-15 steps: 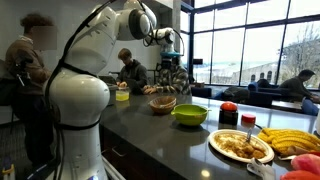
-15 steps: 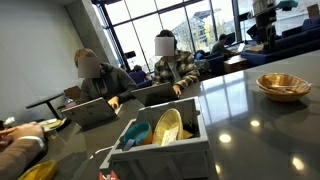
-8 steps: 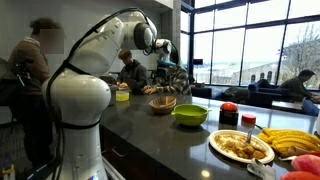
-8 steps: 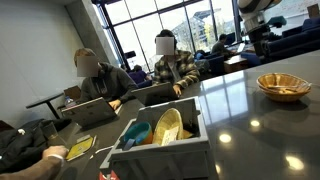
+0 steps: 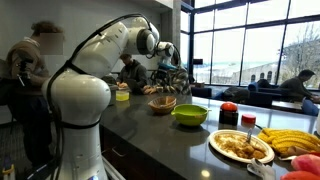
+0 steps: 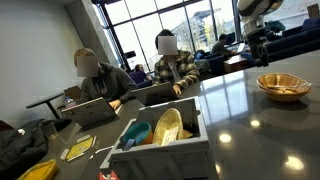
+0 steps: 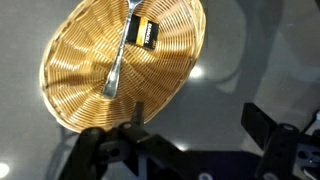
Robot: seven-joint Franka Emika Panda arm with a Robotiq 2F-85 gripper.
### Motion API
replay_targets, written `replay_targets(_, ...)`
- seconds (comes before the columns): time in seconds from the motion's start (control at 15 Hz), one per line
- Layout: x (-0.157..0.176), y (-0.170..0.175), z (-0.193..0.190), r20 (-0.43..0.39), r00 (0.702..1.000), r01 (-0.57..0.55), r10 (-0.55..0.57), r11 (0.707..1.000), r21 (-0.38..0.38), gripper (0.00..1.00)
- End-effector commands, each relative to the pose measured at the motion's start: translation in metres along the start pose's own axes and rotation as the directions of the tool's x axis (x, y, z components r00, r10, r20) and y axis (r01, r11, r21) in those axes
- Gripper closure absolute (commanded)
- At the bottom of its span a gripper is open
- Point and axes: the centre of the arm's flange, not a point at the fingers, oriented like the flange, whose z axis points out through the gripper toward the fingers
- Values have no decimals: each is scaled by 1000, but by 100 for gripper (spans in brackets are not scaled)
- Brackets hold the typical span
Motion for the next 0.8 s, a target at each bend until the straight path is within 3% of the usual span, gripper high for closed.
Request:
replay_targets(0.0, -6, -4, -14, -16, 1000, -25, 26, 996, 87, 0)
replay_targets(0.4, -38, 22, 0, -20, 992, -124, 127, 985, 119, 0)
replay_targets(0.73, -65, 37, 20, -10, 980, -194, 199, 961, 196, 0)
